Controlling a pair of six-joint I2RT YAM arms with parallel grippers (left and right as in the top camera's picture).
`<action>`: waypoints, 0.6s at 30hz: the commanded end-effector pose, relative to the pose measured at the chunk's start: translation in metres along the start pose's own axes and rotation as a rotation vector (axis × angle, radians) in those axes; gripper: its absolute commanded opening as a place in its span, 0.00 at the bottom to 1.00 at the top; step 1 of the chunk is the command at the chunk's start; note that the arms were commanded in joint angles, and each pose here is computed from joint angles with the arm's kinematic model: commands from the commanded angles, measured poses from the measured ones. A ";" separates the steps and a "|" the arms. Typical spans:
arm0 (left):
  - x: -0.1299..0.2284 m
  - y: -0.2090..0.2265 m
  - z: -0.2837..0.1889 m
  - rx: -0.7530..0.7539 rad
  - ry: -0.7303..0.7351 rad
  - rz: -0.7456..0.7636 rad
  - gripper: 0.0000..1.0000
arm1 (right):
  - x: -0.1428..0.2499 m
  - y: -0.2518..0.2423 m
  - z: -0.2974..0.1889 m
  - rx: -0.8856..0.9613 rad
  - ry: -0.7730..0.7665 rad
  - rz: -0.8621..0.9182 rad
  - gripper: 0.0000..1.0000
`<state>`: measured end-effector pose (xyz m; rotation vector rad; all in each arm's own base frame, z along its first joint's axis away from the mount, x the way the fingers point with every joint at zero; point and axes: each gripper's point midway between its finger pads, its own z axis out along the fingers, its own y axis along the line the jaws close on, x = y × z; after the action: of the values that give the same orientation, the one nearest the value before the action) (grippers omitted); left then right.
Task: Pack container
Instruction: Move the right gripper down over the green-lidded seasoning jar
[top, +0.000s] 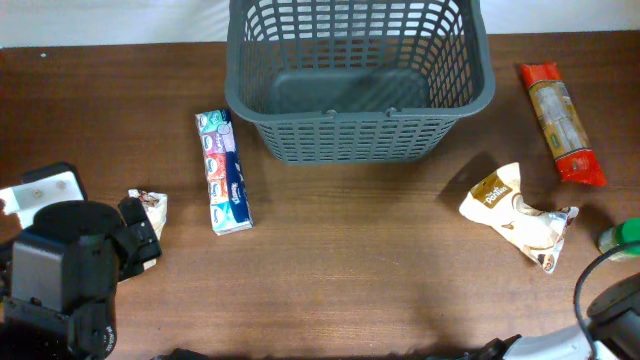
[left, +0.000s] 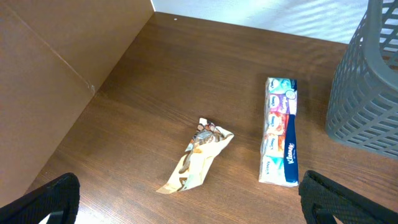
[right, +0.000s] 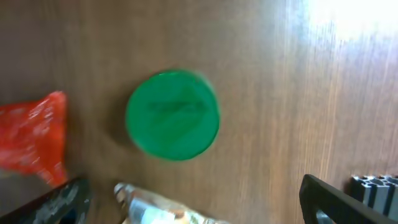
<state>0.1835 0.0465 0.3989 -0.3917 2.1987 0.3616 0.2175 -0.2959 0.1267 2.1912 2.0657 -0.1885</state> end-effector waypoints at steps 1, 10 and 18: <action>0.001 -0.001 0.002 -0.001 0.010 -0.012 0.99 | -0.004 -0.013 0.029 0.108 0.012 0.038 0.99; 0.001 -0.001 0.002 -0.001 0.010 -0.012 1.00 | 0.000 -0.009 0.068 0.146 0.081 0.016 0.99; 0.001 -0.001 0.002 -0.001 0.010 -0.012 1.00 | 0.001 0.005 0.072 0.080 0.098 -0.009 0.99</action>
<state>0.1836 0.0465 0.3988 -0.3919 2.1991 0.3612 0.2311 -0.3152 0.0795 2.2466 2.0698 -0.1679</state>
